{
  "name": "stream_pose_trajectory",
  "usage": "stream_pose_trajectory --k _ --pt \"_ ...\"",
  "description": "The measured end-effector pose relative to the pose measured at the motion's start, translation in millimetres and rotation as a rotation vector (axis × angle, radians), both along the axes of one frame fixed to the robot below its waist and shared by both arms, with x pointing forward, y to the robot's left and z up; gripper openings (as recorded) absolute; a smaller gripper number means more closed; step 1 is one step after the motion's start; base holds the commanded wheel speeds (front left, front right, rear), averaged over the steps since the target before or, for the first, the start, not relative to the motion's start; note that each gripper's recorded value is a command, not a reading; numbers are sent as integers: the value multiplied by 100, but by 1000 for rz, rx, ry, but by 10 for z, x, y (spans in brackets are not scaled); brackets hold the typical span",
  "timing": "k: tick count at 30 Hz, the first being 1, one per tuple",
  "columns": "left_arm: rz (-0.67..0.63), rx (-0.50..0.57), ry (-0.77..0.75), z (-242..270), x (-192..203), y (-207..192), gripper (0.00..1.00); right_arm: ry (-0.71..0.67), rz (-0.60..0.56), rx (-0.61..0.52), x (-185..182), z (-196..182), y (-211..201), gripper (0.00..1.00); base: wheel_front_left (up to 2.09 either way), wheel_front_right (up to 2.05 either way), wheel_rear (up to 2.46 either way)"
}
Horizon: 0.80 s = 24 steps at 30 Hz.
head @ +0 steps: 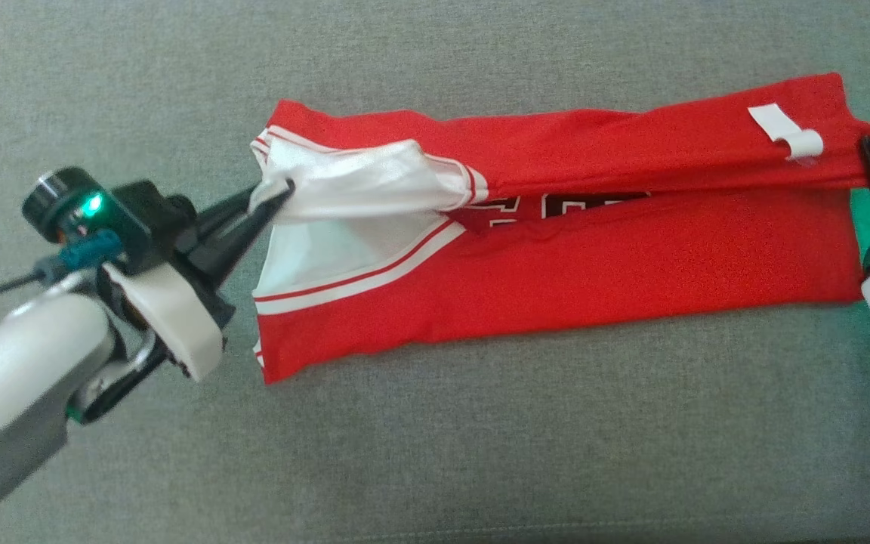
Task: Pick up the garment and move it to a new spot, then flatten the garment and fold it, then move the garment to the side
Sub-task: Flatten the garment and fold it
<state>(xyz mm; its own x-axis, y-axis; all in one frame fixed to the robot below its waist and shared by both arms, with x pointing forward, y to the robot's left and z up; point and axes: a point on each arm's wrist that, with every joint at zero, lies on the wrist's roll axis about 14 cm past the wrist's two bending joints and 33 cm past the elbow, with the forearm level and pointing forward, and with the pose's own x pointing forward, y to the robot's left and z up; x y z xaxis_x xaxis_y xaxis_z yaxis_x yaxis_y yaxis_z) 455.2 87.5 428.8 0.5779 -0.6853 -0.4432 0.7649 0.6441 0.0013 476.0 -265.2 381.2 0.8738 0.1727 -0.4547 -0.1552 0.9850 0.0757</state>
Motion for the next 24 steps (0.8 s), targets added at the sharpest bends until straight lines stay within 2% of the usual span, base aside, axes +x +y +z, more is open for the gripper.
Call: stream_pose_trajectory --k 7,8,9,10,11,15,21,24 --pt "20 23 29 -158 -172 13 0 28 -19 33 -176 -108 50 0 0 0 0" --pt "20 23 29 -158 -172 13 0 28 -19 33 -176 -108 50 17 0 0 0" --pt "32 19 27 -176 -182 12 14 32 -23 37 -199 -121 60 71 0 0 0" --pt "43 14 26 -195 -197 6 49 29 -28 41 -209 -124 73 100 0 0 0" --pt "53 6 25 -212 -215 -11 99 23 -35 44 -214 -115 77 100 0 0 0" --pt "130 -55 -30 -202 -258 -84 100 -47 -85 69 -213 0 60 100 0 0 0" --pt "388 -102 -129 -46 -284 11 100 -97 -187 115 -483 16 56 100 0 0 0" --pt "519 -176 -218 253 -286 22 100 -108 -232 143 -600 5 94 100 0 0 0"
